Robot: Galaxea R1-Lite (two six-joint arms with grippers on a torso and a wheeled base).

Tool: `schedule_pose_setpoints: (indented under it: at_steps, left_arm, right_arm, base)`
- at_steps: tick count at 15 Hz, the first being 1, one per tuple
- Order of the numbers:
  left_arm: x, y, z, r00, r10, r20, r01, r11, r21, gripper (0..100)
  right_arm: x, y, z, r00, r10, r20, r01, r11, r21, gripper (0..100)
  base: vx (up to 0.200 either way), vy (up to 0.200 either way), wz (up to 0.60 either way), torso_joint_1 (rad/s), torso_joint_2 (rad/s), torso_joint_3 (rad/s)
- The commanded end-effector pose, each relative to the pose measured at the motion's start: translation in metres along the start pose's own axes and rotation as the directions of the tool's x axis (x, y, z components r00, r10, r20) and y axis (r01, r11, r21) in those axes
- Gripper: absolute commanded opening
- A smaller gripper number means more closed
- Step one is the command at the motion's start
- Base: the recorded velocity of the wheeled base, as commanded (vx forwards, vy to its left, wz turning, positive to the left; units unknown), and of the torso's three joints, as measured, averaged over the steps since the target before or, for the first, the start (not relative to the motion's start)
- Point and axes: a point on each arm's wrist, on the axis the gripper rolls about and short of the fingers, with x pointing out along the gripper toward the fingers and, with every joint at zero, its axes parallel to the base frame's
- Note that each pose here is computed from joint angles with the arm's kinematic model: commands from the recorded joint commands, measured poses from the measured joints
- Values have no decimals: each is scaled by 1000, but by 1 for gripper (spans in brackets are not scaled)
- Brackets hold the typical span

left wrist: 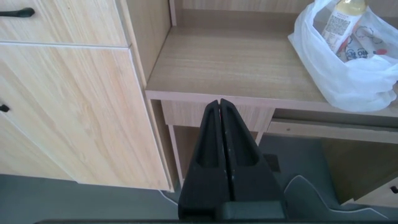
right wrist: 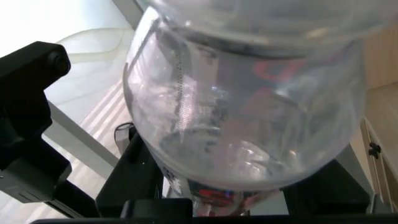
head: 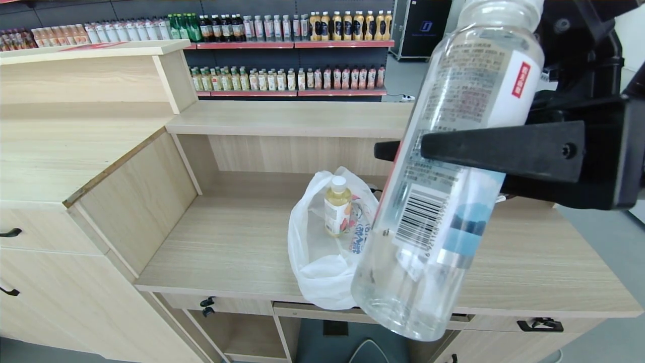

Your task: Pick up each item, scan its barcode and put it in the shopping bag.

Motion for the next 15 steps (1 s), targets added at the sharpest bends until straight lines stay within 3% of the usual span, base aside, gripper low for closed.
schedule_pose_setpoints:
  at_steps: [1,7,15]
  left_arm:
    - [0,0,0,1000,2,0,-2,1000,1,0]
    - [0,0,0,1000,2,0,-2,1000,1,0]
    - [0,0,0,1000,2,0,-2,1000,-1,0]
  right_arm:
    - [0,-2,-2,1000,1,-5,-1,1000,0,0]
    - [-6,0,-28,998,18,-60,-21,999,-47,0]
    - [-11,2,-28,998,8,-56,-11,998,-60,0]
  base:
    - [0,0,0,0,0,0]
    - [0,0,0,0,0,0]
    - [0,0,0,0,0,0]
